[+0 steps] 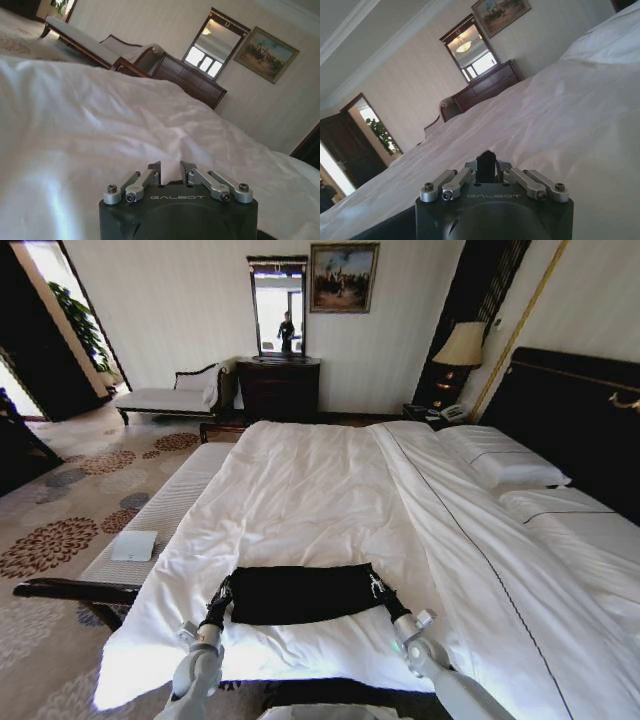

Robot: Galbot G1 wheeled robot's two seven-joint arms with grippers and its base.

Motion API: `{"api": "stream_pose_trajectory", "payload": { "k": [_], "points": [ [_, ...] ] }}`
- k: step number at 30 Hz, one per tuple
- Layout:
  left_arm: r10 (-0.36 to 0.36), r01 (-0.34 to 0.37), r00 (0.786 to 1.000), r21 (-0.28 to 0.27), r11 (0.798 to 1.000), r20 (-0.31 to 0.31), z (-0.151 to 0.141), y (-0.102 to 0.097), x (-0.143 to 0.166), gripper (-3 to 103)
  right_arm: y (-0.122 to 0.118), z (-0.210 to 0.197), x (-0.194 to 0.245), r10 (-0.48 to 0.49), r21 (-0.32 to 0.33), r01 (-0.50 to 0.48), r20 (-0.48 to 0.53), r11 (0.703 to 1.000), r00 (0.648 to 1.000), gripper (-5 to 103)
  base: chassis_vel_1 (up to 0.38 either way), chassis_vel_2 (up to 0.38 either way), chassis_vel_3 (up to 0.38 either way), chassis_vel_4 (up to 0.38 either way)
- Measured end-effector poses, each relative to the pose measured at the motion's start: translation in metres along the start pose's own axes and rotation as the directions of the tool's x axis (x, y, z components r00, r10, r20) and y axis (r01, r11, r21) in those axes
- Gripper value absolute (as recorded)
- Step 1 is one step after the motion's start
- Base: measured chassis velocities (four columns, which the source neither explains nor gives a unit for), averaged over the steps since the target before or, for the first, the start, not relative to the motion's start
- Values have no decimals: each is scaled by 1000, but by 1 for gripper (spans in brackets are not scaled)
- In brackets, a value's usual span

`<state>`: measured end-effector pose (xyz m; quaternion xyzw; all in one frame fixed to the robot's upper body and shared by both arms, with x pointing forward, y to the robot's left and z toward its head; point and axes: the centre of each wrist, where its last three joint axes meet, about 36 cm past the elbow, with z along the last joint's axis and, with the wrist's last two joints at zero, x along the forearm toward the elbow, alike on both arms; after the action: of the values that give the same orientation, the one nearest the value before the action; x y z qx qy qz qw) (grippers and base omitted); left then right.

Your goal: Fold the clothes on the bed.

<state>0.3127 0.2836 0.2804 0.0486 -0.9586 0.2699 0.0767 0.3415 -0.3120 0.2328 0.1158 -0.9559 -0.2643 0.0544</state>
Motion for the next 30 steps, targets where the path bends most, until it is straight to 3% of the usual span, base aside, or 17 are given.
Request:
{"api": "stream_pose_trajectory", "payload": {
  "k": [2,3,4,6,9,10,11,12,15,16,17,19,23,25,26,30],
  "points": [
    [8,-7,1000,-11,1000,18,-8,-4,2,30,7,-6,2,27,-1,-27,18,1000,999,20,0,0,0,0],
    [18,-17,999,-24,1000,36,-16,-9,4,30,13,-14,2,47,-2,-47,36,999,998,26,0,0,0,0],
    [38,-34,997,-54,998,67,-33,-17,6,41,25,-32,1,89,-7,-89,76,996,993,31,0,0,0,0],
    [48,-42,996,-74,996,80,-44,-22,6,41,30,-44,0,114,-9,-114,95,993,989,37,0,0,0,0],
    [32,-23,998,-149,988,53,-72,-34,1,57,42,-74,-11,179,-1,-180,111,984,978,52,0,0,0,0],
    [32,-23,998,-149,988,53,-72,-34,1,57,42,-74,-11,179,-1,-180,111,984,978,52,0,0,0,0],
    [11,-5,999,-189,982,31,-80,-38,-4,62,43,-83,-17,191,17,-194,101,981,976,52,0,0,0,0],
    [-32,33,999,-237,971,8,-85,-41,-10,62,43,-90,-24,207,48,-211,84,976,975,58,0,0,0,0],
    [-143,126,989,-360,924,-22,-88,-50,-32,78,44,-100,-44,256,164,-254,7,953,967,74,0,0,0,0],
    [-143,126,989,-360,924,-22,-88,-50,-32,78,44,-100,-44,256,164,-254,7,953,967,74,0,0,0,0],
    [-170,143,985,-386,911,-38,-85,-52,-38,84,44,-103,-51,278,204,-268,-26,942,960,74,0,0,0,0],
    [-215,164,974,-423,891,-74,-78,-57,-46,89,47,-107,-62,314,273,-277,-101,921,944,85,0,0,0,0],
    [-246,158,961,-478,864,-126,-66,-64,-48,99,60,-105,-79,396,376,-301,-207,876,895,98,0,0,0,0],
    [-252,143,957,-529,836,-141,-56,-66,-46,100,68,-98,-86,437,431,-306,-247,849,865,100,0,0,0,0],
    [-252,143,957,-529,836,-141,-56,-66,-46,100,68,-98,-86,437,431,-306,-247,849,865,100,0,0,0,0],
    [-260,110,951,-600,792,-169,-37,-71,-40,100,87,-85,-96,486,487,-300,-315,820,816,100,0,0,0,0]
  ]
}}
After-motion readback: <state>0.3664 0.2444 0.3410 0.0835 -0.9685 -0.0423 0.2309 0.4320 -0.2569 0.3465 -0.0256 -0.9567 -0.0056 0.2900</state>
